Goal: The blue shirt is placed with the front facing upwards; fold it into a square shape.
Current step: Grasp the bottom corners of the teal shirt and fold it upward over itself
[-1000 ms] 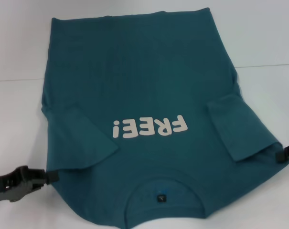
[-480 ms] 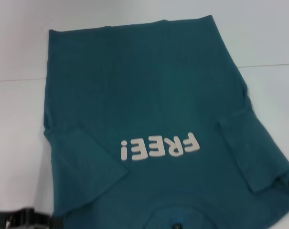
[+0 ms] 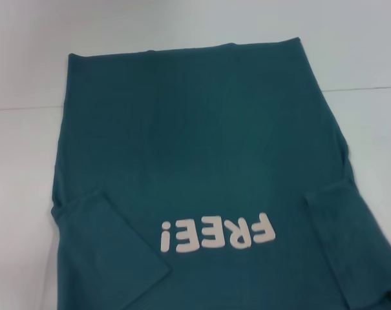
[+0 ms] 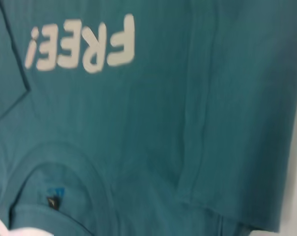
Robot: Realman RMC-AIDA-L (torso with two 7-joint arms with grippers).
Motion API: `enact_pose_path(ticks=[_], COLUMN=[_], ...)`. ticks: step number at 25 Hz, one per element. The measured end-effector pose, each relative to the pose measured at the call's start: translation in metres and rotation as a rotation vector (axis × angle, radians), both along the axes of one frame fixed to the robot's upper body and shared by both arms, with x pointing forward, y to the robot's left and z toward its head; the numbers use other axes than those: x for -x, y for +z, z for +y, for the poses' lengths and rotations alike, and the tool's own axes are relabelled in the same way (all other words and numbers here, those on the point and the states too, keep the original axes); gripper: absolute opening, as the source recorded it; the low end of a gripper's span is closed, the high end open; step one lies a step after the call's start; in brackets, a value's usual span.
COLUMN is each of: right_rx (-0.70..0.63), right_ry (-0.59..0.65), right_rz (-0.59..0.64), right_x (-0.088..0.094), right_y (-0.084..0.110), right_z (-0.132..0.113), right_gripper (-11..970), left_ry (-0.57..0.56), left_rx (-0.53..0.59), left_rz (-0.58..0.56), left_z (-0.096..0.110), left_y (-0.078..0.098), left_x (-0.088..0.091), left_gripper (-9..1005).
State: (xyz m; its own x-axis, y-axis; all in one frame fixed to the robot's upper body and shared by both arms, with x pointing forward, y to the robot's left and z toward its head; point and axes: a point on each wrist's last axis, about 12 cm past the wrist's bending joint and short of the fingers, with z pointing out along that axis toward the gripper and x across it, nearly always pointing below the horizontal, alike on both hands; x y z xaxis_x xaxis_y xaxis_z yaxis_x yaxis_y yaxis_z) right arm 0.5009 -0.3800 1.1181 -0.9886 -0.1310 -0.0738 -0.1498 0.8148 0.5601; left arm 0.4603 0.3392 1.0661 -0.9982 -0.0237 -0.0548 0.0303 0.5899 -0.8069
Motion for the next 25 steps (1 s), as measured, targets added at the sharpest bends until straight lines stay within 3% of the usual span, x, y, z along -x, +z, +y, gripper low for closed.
enact_pose_path(ticks=[5, 9, 13, 15, 20, 25], right_rx=[-0.013, -0.147, -0.248, -0.254, -0.216, -0.145], right_ry=[0.020, 0.016, -0.014, -0.070, -0.195, -0.303], right_rz=[0.007, -0.109, -0.223, -0.275, -0.376, -0.466], right_x=[0.005, -0.009, -0.030, -0.045, -0.078, -0.101], right_y=[-0.007, 0.009, 0.028, 0.032, 0.034, 0.035], right_z=[0.006, 0.012, 0.019, 0.020, 0.023, 0.019], right_gripper=[43, 43, 43, 44, 44, 44], left_ry=[-0.014, -0.035, 0.031, 0.087, 0.177, 0.238], left_rx=[0.016, 0.146, 0.203, 0.184, 0.113, 0.023], left_rz=[0.004, -0.103, -0.150, -0.158, -0.200, -0.260], left_z=[-0.001, -0.014, -0.023, -0.031, -0.051, -0.067], left_y=[0.001, 0.018, 0.032, 0.036, 0.042, 0.043], left_x=[0.003, -0.017, -0.049, -0.074, -0.117, -0.150], left_gripper=[24, 23, 21, 22, 23, 24])
